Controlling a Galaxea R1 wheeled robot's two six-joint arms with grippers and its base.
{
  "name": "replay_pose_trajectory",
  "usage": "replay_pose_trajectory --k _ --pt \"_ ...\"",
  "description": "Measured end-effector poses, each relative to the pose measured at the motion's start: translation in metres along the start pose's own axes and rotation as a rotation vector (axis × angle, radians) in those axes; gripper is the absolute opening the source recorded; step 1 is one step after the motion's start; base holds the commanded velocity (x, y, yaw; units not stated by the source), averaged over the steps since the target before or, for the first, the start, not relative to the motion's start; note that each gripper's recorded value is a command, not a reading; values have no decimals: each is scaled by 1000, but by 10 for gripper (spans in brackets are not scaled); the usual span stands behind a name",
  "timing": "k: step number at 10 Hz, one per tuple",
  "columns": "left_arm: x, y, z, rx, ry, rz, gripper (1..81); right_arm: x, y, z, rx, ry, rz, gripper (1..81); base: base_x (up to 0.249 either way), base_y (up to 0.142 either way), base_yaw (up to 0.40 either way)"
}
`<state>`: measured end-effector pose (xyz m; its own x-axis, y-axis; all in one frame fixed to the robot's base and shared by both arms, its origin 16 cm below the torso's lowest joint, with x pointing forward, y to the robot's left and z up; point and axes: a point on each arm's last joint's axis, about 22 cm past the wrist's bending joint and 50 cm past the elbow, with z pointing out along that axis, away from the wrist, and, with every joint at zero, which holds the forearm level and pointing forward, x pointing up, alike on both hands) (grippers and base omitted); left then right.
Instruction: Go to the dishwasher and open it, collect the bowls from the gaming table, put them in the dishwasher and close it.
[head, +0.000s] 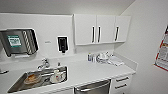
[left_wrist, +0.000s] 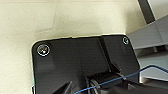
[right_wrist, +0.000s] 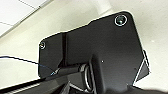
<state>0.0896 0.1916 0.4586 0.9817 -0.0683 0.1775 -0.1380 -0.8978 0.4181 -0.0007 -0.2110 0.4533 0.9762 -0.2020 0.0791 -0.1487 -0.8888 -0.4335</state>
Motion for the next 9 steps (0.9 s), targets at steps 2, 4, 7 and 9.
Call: replay_pose_trajectory --k 2,4,7,9 --pt "0 0 0 0 0 0 811 0 -2 2 -2 0 0 811 117 0 0" --pt "0 0 0 0 -1 0 811 -1 -10 7 6 -1 0 811 112 0 0" --pt "0 0 0 0 -1 0 811 -3 -7 6 0 -3 1 811 100 0 0" --pt "0 0 0 0 -1 0 811 -2 -6 6 0 -2 1 811 42 0 0"
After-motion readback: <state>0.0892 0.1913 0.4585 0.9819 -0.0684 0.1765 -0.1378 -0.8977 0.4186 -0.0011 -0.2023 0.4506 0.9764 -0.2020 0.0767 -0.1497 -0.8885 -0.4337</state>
